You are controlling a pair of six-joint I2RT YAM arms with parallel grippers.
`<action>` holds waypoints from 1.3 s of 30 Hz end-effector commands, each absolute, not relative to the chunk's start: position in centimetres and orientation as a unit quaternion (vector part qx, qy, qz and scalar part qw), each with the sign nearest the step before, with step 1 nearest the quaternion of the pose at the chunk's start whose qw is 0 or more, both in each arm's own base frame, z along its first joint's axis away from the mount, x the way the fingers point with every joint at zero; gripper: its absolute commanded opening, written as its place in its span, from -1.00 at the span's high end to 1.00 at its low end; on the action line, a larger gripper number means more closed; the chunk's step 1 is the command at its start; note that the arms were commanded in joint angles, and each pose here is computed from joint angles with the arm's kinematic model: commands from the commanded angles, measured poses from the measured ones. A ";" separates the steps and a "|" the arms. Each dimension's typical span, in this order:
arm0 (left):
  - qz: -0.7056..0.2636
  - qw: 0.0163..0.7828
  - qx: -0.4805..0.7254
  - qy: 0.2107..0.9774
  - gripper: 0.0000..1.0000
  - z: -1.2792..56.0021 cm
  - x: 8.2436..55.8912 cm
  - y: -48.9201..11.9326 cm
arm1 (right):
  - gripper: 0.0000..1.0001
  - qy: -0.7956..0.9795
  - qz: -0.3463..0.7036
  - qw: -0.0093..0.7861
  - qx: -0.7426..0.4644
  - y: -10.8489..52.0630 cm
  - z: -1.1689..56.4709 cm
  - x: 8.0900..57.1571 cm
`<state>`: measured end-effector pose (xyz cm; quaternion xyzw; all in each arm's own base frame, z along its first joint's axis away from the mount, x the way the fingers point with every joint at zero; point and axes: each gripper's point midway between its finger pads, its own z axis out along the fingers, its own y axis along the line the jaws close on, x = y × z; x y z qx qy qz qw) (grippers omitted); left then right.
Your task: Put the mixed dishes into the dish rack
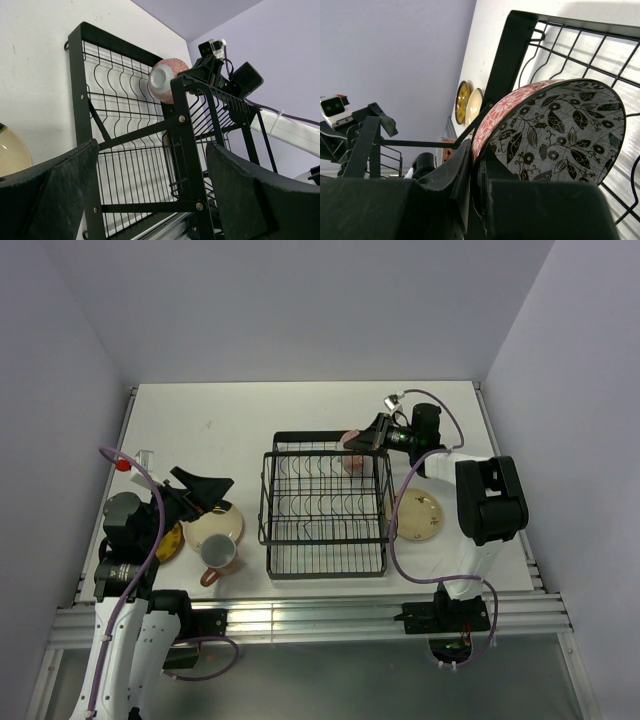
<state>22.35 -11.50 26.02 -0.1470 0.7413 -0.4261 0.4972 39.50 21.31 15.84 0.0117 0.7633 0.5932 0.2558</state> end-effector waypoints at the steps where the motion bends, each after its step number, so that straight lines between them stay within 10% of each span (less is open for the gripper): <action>1: -0.433 0.513 -0.128 0.730 -0.90 27.0 22.4 -11.7 | 1.00 0.754 0.591 0.285 -0.027 21.7 17.1 39.7; 39: -0.398 0.490 -0.155 0.760 -0.91 24.6 22.9 -10.8 | 0.88 0.785 0.555 0.274 0.005 21.8 12.7 39.6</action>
